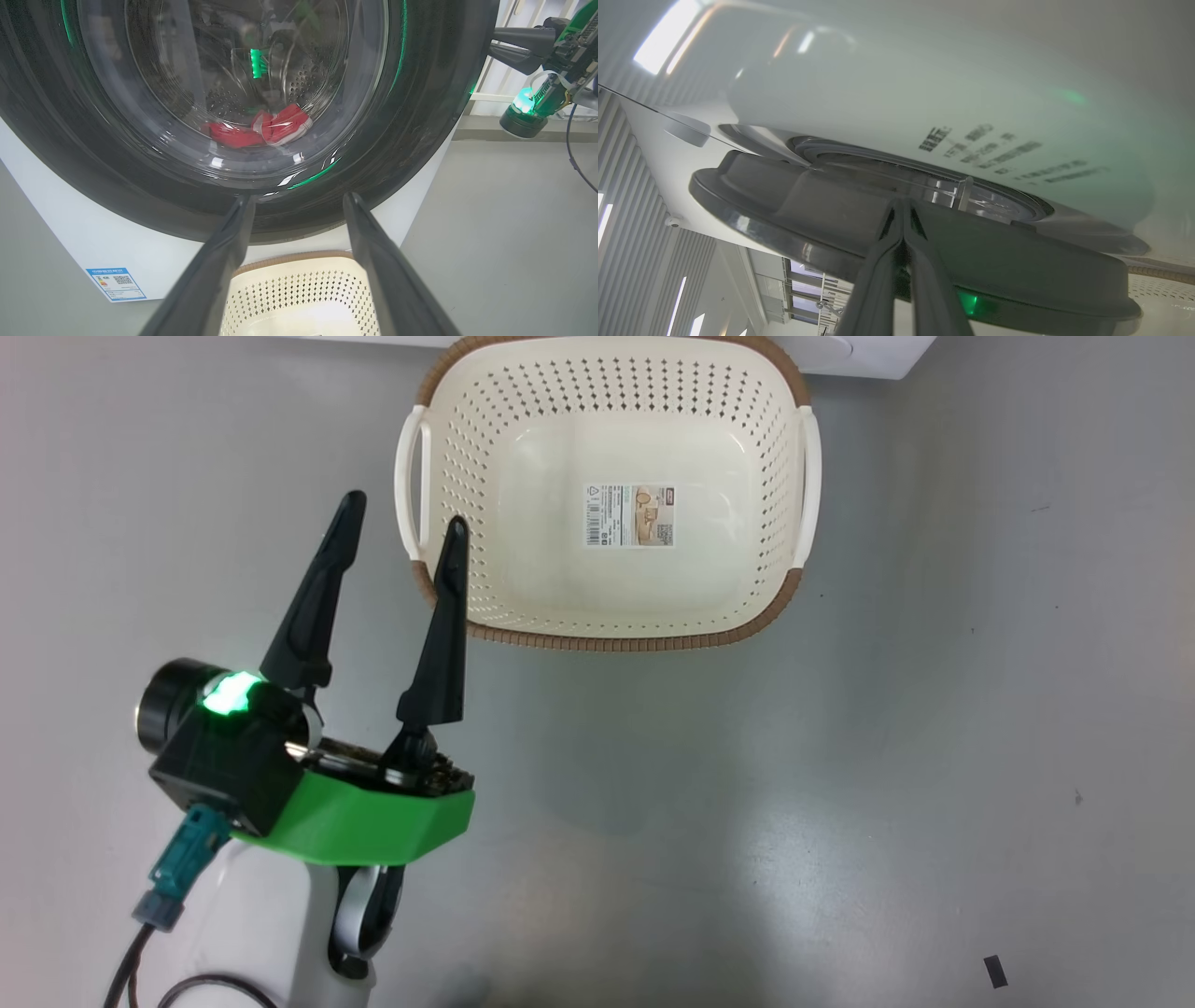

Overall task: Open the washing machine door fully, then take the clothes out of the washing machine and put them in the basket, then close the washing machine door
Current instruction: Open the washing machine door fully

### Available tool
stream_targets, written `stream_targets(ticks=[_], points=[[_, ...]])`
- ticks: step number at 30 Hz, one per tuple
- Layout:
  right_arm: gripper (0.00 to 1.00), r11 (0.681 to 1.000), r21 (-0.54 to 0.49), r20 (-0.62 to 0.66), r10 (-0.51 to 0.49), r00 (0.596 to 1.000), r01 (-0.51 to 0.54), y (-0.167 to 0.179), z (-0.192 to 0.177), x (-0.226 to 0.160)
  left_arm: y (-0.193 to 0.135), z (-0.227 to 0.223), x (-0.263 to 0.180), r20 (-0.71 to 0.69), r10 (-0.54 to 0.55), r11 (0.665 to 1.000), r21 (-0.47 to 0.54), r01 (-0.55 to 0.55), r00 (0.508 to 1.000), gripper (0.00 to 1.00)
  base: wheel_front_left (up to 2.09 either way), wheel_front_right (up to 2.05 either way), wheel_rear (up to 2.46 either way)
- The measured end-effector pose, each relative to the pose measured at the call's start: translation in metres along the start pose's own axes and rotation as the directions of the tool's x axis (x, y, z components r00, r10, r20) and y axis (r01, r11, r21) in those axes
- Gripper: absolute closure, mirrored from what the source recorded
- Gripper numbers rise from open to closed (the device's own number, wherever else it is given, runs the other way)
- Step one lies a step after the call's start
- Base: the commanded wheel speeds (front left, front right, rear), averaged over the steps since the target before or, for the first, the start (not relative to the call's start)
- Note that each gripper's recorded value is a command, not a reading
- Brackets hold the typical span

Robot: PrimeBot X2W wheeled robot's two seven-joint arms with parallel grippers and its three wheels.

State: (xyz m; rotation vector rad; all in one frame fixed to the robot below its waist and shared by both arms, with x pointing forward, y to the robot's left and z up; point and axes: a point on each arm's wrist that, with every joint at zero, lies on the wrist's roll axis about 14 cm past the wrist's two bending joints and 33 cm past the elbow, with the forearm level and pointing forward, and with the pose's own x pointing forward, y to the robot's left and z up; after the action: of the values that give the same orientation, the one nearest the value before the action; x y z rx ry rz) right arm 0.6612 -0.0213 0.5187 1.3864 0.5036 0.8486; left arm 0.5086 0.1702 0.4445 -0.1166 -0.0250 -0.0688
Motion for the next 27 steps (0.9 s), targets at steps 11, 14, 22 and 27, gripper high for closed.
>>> stream_targets(ticks=[11,14,22,27], points=[[1.00,0.999,-0.015,-0.036,-0.050,0.998,0.050,-0.009,-0.006,0.000,0.001,0.001,-0.002,-0.004,0.001,1.000,0.007,-0.001,1.000,0.00,0.00,0.00,0.00],[1.00,0.999,-0.009,-0.035,-0.049,0.998,0.049,-0.009,-0.006,0.002,0.002,0.002,-0.003,-0.003,0.003,1.000,0.010,-0.003,1.000,0.00,0.00,0.00,0.00],[1.00,0.998,-0.010,-0.057,-0.055,0.997,0.054,-0.009,-0.008,0.007,0.004,0.007,-0.006,0.000,0.009,1.000,0.018,-0.009,1.000,0.00,0.00,0.00,0.00],[1.00,0.999,0.015,-0.129,-0.033,0.991,0.036,-0.008,-0.035,0.022,0.005,0.007,-0.007,-0.002,0.011,1.000,0.021,-0.011,1.000,0.00,0.00,0.00,0.00]])
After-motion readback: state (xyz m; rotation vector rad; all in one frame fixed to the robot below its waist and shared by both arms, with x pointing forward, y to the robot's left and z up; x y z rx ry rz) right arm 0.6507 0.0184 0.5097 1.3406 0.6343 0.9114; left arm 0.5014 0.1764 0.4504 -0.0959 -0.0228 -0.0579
